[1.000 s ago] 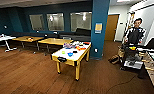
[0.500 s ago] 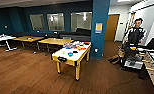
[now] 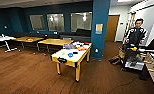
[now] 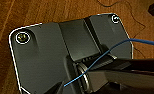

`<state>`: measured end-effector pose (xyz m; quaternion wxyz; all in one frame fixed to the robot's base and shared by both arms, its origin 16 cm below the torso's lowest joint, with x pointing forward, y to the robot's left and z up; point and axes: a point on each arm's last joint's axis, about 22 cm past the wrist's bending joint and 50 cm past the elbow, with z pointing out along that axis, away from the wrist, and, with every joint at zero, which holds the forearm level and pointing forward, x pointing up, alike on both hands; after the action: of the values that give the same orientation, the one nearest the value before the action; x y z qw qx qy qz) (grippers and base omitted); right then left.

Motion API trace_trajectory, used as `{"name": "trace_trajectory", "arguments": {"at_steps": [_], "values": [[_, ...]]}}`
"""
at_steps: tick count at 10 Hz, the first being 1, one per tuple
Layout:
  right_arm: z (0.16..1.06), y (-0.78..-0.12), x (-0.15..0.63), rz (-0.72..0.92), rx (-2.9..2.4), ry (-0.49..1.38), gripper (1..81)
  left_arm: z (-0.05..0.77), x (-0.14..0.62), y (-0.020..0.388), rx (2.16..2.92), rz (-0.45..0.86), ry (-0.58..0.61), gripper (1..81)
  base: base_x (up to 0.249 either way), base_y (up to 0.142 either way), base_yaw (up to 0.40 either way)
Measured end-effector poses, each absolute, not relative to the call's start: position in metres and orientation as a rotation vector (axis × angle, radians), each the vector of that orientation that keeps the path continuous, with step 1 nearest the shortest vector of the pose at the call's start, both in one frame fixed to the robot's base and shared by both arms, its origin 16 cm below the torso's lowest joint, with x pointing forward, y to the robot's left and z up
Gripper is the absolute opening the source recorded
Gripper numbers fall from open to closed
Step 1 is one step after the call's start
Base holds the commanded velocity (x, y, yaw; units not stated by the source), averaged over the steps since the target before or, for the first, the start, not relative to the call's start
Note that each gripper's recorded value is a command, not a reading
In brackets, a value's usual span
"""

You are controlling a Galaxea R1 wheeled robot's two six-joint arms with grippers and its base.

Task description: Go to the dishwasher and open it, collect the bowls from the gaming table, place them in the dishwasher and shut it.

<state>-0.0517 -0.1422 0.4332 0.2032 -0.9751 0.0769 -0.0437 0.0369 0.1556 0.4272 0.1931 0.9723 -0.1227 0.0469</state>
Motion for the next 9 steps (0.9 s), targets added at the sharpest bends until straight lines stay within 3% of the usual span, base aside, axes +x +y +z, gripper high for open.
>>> {"name": "trace_trajectory", "arguments": {"at_steps": [2, 9], "values": [[0.434, -0.144, -0.030, -0.168, -2.719, 0.212, 81.1, 0.428, 0.059, 0.153, 2.722, 0.180, -0.346, 81.1, 0.140, 0.000, 0.000], [0.434, -0.142, -0.041, -0.144, -2.720, 0.205, 81.1, 0.428, 0.048, 0.155, 2.726, 0.154, -0.344, 81.1, 0.135, 0.000, 0.000]]}}
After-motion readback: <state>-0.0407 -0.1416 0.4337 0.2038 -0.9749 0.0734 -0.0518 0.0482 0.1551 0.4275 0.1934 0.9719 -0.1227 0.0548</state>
